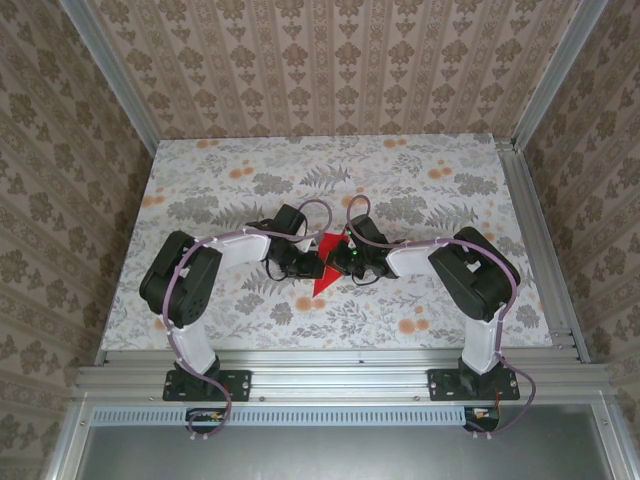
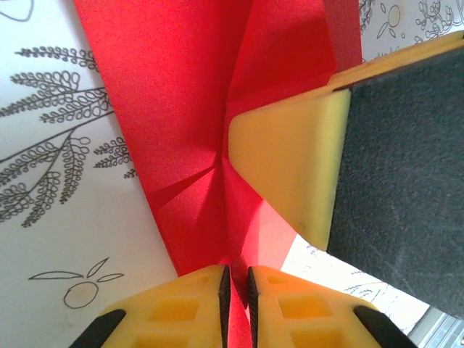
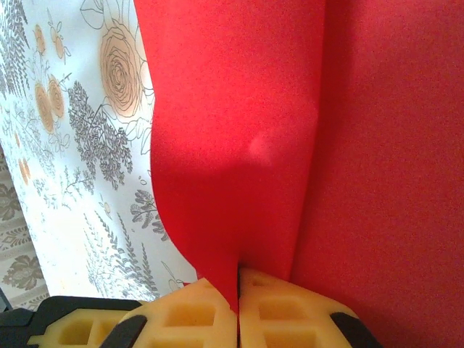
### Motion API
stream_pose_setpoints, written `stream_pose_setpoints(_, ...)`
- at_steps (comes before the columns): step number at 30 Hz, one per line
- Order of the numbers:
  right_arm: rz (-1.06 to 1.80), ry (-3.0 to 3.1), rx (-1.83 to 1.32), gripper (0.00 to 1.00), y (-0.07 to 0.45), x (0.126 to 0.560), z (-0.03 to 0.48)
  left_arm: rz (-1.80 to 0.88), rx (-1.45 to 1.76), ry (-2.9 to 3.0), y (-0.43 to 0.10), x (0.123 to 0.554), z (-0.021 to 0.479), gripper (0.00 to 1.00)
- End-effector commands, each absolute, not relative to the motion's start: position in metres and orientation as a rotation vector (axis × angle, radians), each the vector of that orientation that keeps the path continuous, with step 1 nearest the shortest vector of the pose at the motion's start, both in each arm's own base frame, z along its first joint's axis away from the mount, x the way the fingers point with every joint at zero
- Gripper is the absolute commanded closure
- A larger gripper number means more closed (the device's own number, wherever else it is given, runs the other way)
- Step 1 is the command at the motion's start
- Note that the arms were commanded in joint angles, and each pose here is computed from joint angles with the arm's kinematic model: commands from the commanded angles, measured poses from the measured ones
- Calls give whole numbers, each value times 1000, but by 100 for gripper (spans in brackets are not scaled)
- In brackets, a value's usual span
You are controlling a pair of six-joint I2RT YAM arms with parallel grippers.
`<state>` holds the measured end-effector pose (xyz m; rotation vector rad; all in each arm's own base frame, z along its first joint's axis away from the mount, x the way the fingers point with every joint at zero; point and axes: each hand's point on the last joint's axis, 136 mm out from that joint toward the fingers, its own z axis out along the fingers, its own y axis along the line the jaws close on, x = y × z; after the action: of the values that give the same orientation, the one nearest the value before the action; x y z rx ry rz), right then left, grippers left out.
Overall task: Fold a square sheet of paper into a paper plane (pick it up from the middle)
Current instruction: Fourth fold the wing at the center of the table.
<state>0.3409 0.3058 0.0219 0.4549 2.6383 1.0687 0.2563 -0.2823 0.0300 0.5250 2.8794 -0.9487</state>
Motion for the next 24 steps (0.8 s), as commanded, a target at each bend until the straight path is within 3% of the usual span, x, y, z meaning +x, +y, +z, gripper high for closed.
stream_pose_setpoints(1,1102,2632,457,90,311,341,27,-960,565,2883,-285,254,27,84)
stream_pose_setpoints(11,1100,2615,437,84,310,342,35,-954,548,2888,-281,256,27,95)
stream_pose_setpoints(18,1085,2579,405,68,305,345,53,-944,534,2900,-276,255,23,96)
stream_pose_setpoints(24,1064,2554,397,61,296,346,60,-944,519,2896,-272,256,23,96)
